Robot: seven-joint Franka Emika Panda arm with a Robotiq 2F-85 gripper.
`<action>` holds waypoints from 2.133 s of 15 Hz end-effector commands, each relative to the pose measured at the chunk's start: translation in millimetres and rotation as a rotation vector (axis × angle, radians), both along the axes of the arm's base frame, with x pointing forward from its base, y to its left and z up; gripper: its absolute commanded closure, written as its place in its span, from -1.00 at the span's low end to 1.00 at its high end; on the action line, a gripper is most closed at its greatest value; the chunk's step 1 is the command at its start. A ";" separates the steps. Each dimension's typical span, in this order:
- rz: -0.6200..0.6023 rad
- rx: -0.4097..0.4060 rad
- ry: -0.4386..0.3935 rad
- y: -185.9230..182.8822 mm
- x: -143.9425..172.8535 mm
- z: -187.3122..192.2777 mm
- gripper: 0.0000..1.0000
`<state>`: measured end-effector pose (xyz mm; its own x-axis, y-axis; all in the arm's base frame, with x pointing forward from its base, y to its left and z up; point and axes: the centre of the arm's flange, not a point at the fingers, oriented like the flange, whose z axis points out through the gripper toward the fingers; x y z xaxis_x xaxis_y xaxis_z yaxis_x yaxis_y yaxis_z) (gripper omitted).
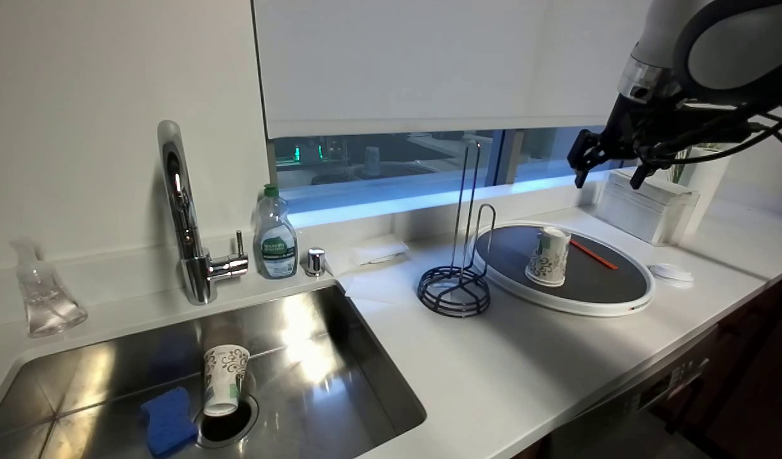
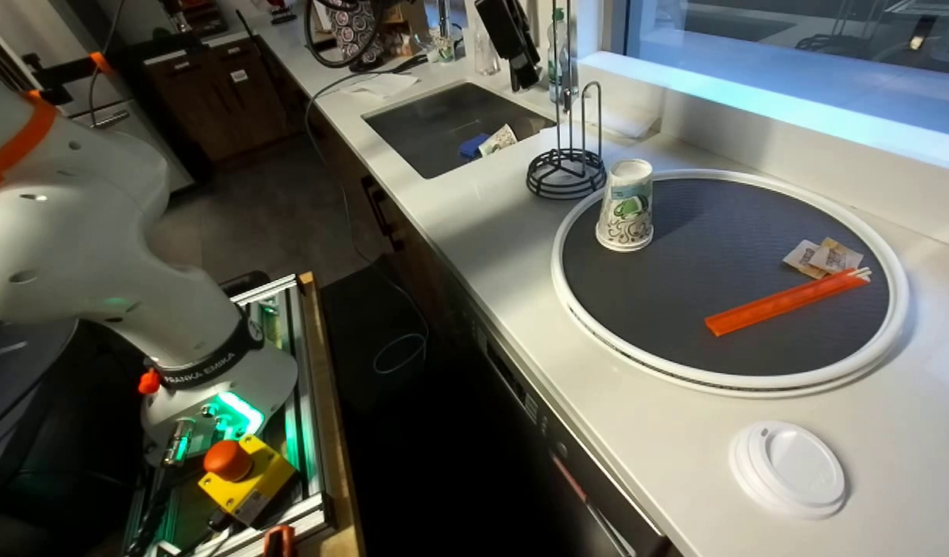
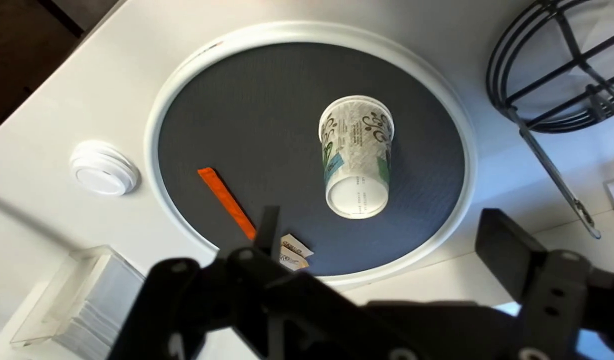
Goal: Turn the paper cup over and put the orange object inside the paper cup
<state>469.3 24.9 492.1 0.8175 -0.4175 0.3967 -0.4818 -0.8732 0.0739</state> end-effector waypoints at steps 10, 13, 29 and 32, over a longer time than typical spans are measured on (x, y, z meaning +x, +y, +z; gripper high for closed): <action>-0.210 -0.038 0.046 -38.4 70.5 -46.8 -1.00; -0.109 0.000 0.100 -47.6 82.2 -63.3 -1.00; -0.211 0.095 0.114 -82.2 100.6 -140.2 -0.89; -0.230 0.120 0.092 -83.5 103.7 -144.1 -0.33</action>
<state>569.3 -59.7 356.9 0.7543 -0.6034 0.2587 -0.6375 -0.7674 0.0690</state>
